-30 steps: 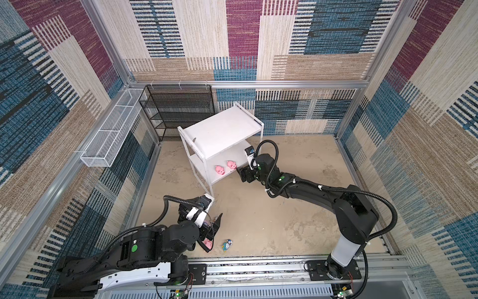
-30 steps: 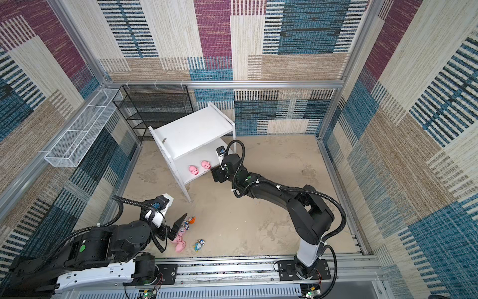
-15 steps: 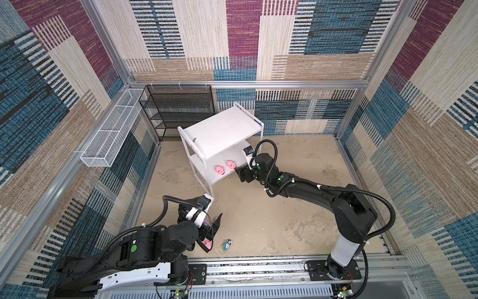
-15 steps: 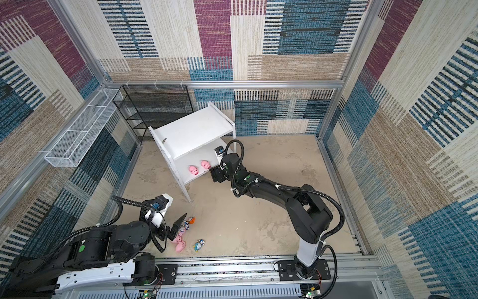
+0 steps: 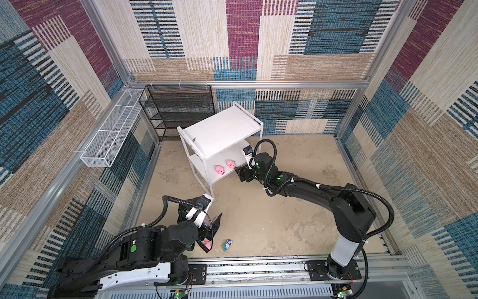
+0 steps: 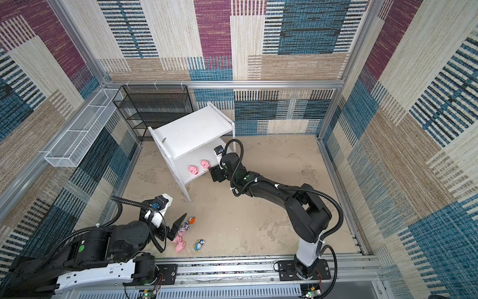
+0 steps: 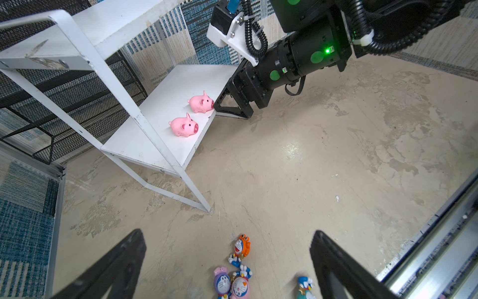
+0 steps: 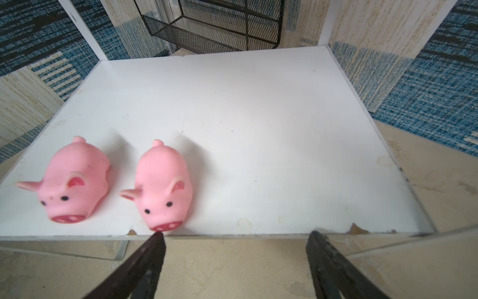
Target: Place and organize the plastic toys onto the shelf
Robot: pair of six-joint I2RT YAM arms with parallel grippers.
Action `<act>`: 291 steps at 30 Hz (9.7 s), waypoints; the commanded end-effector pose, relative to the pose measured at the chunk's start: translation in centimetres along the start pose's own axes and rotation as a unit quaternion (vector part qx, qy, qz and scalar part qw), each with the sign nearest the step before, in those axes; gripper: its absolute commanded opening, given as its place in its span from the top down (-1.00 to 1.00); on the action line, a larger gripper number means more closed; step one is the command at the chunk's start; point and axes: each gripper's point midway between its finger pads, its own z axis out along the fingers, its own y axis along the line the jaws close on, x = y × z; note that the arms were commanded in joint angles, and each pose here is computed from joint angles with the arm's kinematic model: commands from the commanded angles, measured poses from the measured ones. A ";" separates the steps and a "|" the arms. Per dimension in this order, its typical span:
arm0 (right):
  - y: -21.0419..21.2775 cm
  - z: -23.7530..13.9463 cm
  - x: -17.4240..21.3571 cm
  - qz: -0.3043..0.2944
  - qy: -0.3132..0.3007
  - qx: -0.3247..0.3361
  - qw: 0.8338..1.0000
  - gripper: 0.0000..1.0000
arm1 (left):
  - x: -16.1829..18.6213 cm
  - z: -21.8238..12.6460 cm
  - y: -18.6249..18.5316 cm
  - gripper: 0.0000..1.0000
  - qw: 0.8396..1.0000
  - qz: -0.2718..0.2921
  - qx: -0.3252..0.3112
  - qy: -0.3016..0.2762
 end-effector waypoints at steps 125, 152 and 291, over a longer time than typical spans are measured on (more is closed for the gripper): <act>2.2 -7.6 21.4 0.079 0.260 -0.022 0.962 0.11 | -0.6 -2.0 2.3 -0.99 0.997 -0.062 0.001 -0.036; 10.9 -11.4 21.2 0.006 0.256 -0.139 0.957 -0.17 | 0.0 -0.8 -0.3 -0.99 0.999 -0.019 0.031 0.004; -0.5 0.5 -5.7 -0.025 -0.118 0.000 0.993 0.21 | 0.2 0.2 -1.7 -0.99 0.999 0.027 0.038 0.026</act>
